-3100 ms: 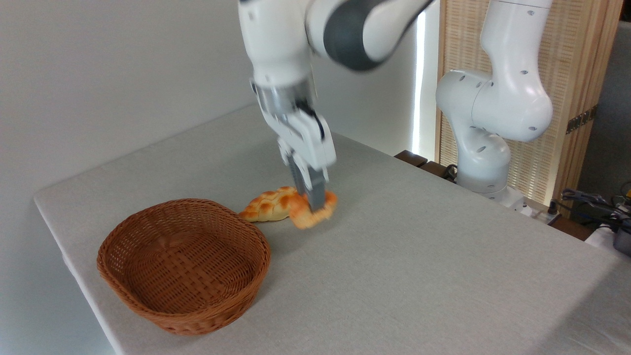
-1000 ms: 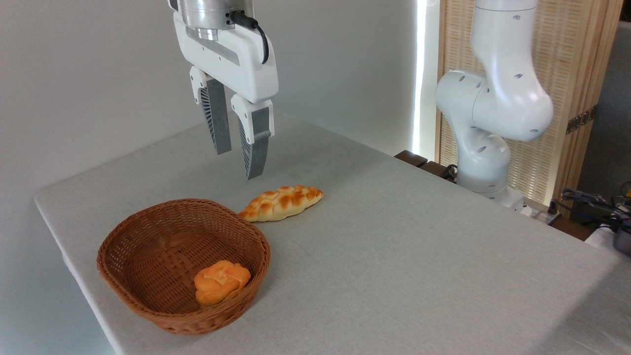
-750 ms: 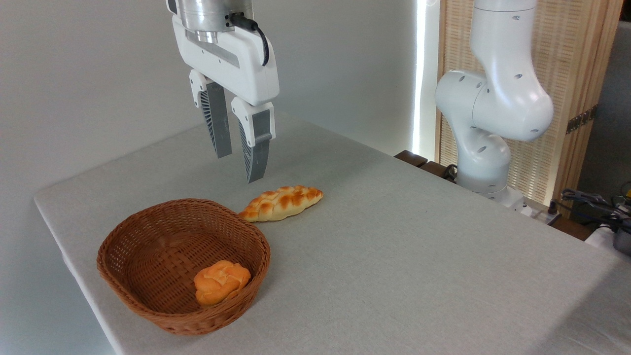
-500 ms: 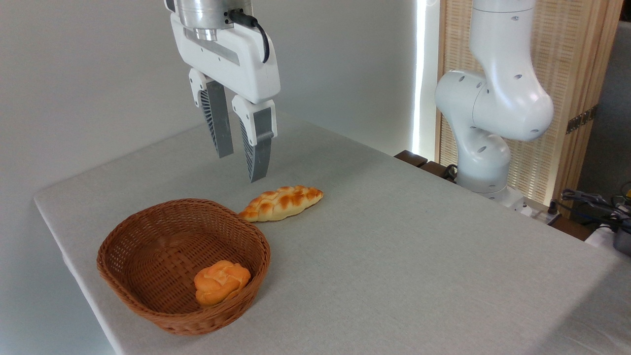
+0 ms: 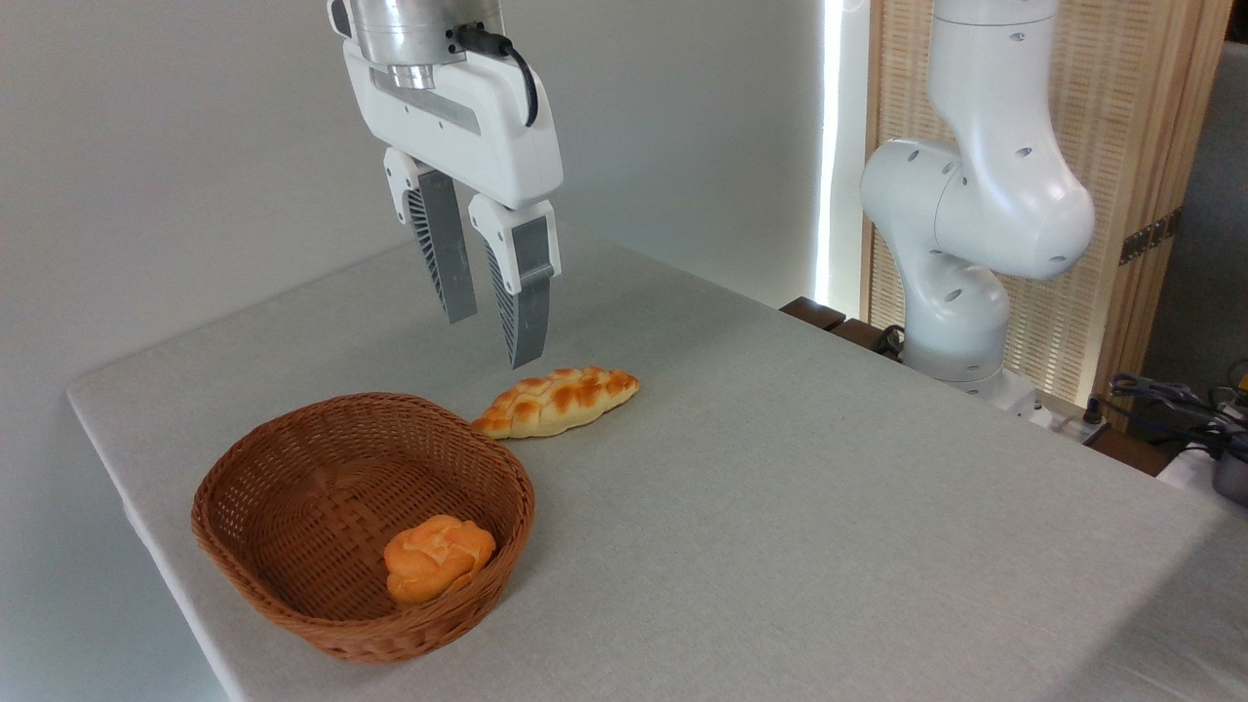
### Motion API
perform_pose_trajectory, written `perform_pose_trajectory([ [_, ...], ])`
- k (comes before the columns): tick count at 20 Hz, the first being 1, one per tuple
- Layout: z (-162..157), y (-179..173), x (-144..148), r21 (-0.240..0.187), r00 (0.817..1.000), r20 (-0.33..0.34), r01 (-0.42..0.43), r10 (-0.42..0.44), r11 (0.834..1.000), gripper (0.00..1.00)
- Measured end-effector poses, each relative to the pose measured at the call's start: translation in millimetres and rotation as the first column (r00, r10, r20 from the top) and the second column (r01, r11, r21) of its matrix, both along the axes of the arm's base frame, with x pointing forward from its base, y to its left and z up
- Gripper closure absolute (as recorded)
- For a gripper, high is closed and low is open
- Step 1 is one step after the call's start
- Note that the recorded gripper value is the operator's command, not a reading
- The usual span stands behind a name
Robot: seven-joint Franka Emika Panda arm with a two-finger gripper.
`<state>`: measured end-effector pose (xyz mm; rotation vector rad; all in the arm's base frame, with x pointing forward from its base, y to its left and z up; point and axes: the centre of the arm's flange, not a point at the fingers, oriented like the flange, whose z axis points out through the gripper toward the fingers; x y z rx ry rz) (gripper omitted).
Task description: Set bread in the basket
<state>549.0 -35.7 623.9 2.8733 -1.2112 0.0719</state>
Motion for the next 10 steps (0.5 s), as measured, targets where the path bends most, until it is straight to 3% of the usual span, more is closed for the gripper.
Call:
perform_pose_trajectory([
  [10, -1.4, 0.3, 0.6, -0.001, 0.999, -0.005, -0.038, 0.038, 0.999, 0.0],
])
